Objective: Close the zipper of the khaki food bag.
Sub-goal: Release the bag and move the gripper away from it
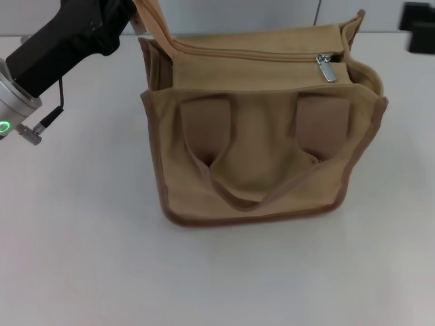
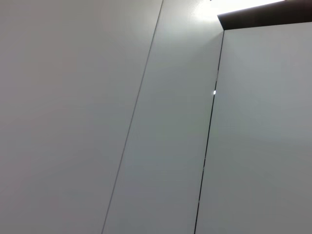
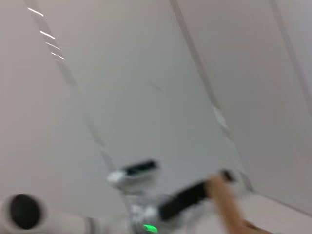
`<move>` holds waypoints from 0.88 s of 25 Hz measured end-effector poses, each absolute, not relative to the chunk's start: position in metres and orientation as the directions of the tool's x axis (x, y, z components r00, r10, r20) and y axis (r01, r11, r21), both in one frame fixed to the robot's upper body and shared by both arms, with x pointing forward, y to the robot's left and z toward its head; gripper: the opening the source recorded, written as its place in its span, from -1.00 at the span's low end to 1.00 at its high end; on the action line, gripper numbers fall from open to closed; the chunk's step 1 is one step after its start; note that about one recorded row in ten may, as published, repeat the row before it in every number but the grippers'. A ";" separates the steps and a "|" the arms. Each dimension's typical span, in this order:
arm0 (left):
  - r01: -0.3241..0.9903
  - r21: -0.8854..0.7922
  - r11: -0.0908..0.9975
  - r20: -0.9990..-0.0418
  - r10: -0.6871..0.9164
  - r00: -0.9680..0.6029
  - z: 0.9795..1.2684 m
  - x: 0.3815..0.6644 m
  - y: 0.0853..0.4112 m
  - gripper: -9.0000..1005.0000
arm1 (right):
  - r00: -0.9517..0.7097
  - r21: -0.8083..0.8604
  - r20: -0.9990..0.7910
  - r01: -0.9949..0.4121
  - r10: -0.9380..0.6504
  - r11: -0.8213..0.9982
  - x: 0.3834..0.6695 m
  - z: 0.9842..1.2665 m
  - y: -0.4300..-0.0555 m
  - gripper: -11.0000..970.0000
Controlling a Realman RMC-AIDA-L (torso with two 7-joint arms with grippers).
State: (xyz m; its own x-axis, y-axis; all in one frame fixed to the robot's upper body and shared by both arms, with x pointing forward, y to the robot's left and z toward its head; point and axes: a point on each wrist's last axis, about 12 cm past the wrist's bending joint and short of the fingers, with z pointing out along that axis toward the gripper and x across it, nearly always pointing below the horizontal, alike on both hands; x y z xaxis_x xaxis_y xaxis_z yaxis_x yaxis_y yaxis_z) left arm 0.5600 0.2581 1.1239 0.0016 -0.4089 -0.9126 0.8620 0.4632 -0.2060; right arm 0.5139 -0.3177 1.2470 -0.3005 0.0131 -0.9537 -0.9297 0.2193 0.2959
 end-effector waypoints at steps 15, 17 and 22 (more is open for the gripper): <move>0.836 -0.296 0.462 -0.895 -0.441 -0.074 1.123 0.563 0.265 -0.92 | -0.080 0.081 -0.996 -0.997 0.044 0.007 0.456 1.120 -0.306 0.54; 0.822 -0.324 0.468 -0.889 -0.448 -0.096 1.120 0.561 0.268 -0.92 | -0.088 0.088 -0.995 -0.996 0.047 0.006 0.457 1.115 -0.304 0.62; 0.778 -0.410 0.476 -0.869 -0.464 -0.174 1.110 0.556 0.277 -0.83 | -0.127 0.127 -0.992 -0.992 -0.007 0.025 0.462 1.102 -0.292 0.65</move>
State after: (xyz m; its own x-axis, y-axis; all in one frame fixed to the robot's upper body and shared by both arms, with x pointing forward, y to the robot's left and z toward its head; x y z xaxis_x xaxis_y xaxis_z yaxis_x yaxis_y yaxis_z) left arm 0.5558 0.2768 1.1101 -0.1735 -0.4638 -0.8688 0.7783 0.4760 -0.4096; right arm 0.4617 -0.2919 1.1016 -0.1271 -0.0073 -0.9919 -0.9916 0.0253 0.1268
